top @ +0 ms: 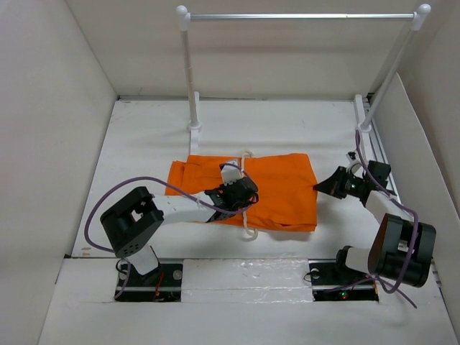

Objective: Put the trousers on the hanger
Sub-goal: Place trousers on hanger

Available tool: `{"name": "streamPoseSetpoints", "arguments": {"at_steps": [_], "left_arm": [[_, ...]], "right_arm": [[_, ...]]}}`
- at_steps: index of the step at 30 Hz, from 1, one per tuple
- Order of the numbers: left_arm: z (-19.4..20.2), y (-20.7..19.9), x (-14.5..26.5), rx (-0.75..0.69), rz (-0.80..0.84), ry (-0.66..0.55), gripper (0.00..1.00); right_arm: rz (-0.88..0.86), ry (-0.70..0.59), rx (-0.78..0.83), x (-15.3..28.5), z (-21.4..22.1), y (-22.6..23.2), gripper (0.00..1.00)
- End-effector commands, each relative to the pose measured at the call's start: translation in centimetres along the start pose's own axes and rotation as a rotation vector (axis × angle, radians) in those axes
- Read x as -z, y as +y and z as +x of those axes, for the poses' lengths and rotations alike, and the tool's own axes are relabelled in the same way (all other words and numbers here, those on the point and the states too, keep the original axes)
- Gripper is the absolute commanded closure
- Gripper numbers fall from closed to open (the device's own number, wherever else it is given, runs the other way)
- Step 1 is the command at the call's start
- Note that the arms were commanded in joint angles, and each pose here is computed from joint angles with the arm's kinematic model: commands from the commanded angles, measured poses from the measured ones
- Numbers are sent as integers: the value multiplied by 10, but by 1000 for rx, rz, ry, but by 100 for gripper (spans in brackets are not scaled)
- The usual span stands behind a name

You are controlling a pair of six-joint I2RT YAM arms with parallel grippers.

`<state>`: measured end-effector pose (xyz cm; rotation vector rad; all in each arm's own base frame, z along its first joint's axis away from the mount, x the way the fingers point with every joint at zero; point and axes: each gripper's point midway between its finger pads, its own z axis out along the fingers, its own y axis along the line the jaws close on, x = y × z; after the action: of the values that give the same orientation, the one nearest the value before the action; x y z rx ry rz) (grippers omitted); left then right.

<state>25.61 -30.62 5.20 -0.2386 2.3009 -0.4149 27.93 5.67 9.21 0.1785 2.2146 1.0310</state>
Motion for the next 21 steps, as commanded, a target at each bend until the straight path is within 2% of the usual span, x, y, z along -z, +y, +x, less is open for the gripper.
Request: {"name": "streamPoseSetpoints", "arguments": {"at_steps": [1, 7, 13, 21], "left_arm": [[-7, 47, 5, -113, -141, -25, 100], [-23, 42, 7, -163, -168, -59, 100], [-35, 53, 10, -192, -243, -88, 100], [-45, 31, 18, -183, -128, -103, 100]], "right_arm": [[-9, -55, 66, -1, -23, 3, 100], [65, -67, 50, -3, -26, -18, 100], [103, -77, 16, -9, -31, -35, 100], [129, -59, 33, -15, -30, -38, 100]]}}
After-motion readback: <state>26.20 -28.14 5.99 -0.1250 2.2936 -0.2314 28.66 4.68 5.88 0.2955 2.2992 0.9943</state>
